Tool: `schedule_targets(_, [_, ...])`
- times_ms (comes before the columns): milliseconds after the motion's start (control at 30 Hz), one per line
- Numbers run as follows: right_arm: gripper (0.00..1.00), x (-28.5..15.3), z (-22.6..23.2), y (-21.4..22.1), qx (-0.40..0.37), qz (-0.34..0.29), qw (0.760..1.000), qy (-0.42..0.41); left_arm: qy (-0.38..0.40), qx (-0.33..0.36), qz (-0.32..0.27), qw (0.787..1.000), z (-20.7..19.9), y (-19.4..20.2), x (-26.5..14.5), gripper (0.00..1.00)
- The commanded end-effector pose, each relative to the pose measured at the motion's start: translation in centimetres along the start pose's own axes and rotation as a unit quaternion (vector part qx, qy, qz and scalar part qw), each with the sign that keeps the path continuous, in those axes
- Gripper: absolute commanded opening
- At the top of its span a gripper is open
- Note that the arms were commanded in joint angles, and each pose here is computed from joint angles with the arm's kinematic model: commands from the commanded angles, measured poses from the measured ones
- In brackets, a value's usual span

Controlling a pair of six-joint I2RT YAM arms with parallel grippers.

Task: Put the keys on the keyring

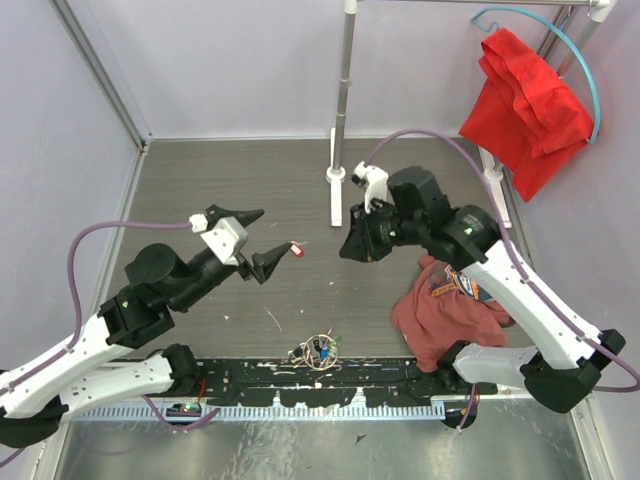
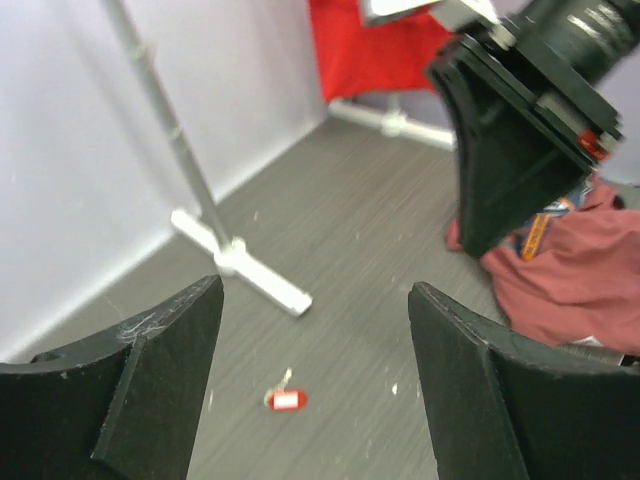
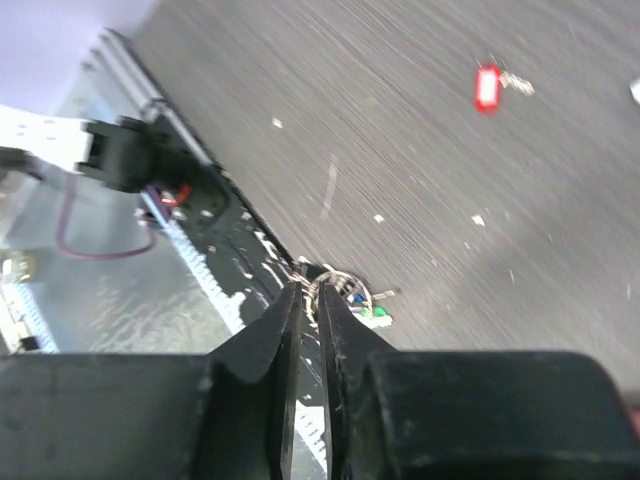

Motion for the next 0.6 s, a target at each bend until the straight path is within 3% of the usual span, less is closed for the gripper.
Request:
schedule_targets(0, [0.22, 2.6, -1.6, 3.4, 0.039, 0.040, 0.994, 0.089, -0.107, -0.067, 0.097, 0.987, 2.2, 3.3, -0.4, 0.81])
schedule_targets(233, [0.36, 9.0, -0.5, 10.6, 0.103, 0.114, 0.980, 0.123, -0.170, -0.172, 0.134, 0.961, 6.4, 5.5, -0.2, 0.83])
schedule_targets(367, [0.35, 12.1, -0.9, 13.7, 0.181, 0.110, 0.964, 0.163, -0.182, -0.172, 0.149, 0.957, 6.8, 6.1, -0.4, 0.85])
schedule_targets(567, [0.36, 16.3, -0.7, 16.1, 0.228, 0.149, 0.931, 0.244, -0.180, -0.176, 0.157, 0.955, 6.7, 6.7, -0.7, 0.87])
Point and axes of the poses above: each gripper's point midway between its finger pads, its own x axis out along the fingers, its own z axis along the line the jaws close on, y = z × x, the point moved 7 cm from there along -x, back along the fingers, and after that the axes turned 11 degrees about -x, right-handed, at the moved point
